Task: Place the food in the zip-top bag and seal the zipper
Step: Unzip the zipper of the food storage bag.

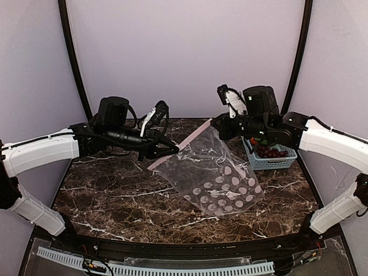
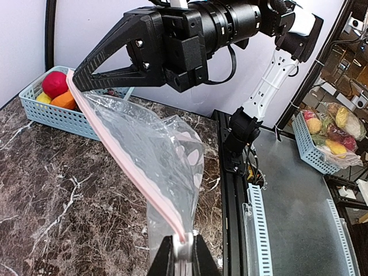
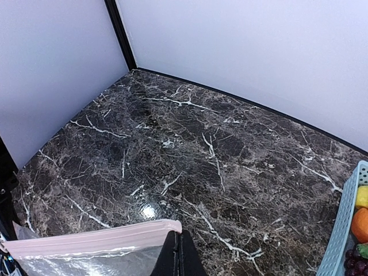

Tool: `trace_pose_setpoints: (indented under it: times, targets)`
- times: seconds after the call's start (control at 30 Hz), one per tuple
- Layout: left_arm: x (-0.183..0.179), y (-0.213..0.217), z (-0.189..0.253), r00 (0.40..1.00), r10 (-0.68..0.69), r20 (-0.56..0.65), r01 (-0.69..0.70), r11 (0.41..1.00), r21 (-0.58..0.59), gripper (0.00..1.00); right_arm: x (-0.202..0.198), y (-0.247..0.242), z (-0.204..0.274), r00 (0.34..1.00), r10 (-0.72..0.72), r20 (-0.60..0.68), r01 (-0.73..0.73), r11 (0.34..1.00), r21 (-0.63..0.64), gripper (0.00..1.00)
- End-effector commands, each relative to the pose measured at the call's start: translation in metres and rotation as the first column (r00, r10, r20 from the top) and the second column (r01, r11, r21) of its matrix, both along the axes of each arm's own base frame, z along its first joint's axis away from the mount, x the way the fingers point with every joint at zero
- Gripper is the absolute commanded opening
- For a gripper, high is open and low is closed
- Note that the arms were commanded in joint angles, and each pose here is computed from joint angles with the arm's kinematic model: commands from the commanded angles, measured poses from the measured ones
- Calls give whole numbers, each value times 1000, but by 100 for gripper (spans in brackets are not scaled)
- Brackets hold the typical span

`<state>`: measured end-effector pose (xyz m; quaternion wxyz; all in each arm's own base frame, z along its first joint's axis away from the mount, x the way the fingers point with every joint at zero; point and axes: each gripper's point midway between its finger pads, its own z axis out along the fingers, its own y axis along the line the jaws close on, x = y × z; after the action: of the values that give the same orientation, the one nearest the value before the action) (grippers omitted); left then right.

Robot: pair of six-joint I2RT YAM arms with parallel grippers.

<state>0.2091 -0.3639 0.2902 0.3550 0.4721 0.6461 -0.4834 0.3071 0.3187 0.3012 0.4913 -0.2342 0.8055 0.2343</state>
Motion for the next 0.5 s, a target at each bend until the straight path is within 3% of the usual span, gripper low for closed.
trace_pose_setpoints:
  times: [0.0,0.47]
  targets:
    - [-31,5,15,992,-122,-24,121,992,-26,1,42,-56,28,967,-238,87,238,971,6,0]
    - [-31,6,17,992,-122,10,122,992,-26,1,64,-82,33,953,-291,85,290,957,24,0]
